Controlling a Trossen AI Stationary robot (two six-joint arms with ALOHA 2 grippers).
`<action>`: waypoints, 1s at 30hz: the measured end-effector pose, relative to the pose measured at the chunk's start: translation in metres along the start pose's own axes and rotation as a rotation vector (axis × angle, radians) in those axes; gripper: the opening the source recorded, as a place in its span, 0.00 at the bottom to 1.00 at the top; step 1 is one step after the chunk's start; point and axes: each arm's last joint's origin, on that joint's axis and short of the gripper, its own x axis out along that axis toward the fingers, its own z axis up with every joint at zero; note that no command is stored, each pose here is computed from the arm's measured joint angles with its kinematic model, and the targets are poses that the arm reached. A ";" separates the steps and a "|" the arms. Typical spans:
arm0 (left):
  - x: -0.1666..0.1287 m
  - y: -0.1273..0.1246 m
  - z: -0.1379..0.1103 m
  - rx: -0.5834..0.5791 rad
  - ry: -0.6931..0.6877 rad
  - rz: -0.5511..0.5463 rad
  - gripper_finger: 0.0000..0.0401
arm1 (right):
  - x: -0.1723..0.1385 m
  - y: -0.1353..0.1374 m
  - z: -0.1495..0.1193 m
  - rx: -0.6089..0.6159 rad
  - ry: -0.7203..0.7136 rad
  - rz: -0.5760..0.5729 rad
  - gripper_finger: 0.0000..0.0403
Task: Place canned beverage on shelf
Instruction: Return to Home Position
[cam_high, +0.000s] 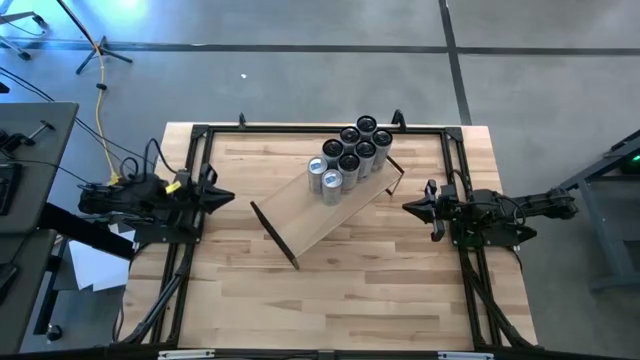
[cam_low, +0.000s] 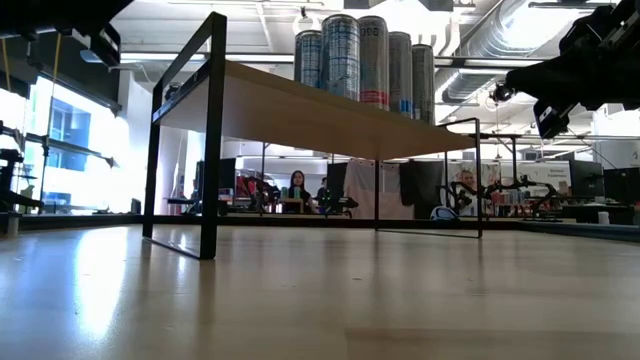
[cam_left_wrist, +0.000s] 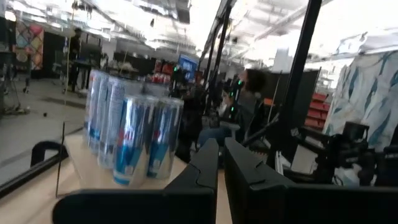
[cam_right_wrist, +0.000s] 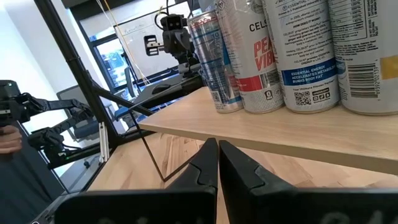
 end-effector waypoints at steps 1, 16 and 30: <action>0.000 0.000 -0.001 0.001 0.013 0.002 0.00 | 0.000 0.000 0.000 0.000 0.000 0.000 0.00; 0.005 0.001 -0.017 -0.048 -0.070 -0.056 0.00 | 0.000 0.000 0.000 0.000 0.000 0.000 0.00; 0.009 0.015 -0.058 -0.048 0.021 0.037 0.00 | 0.000 0.000 0.000 0.000 0.000 0.000 0.00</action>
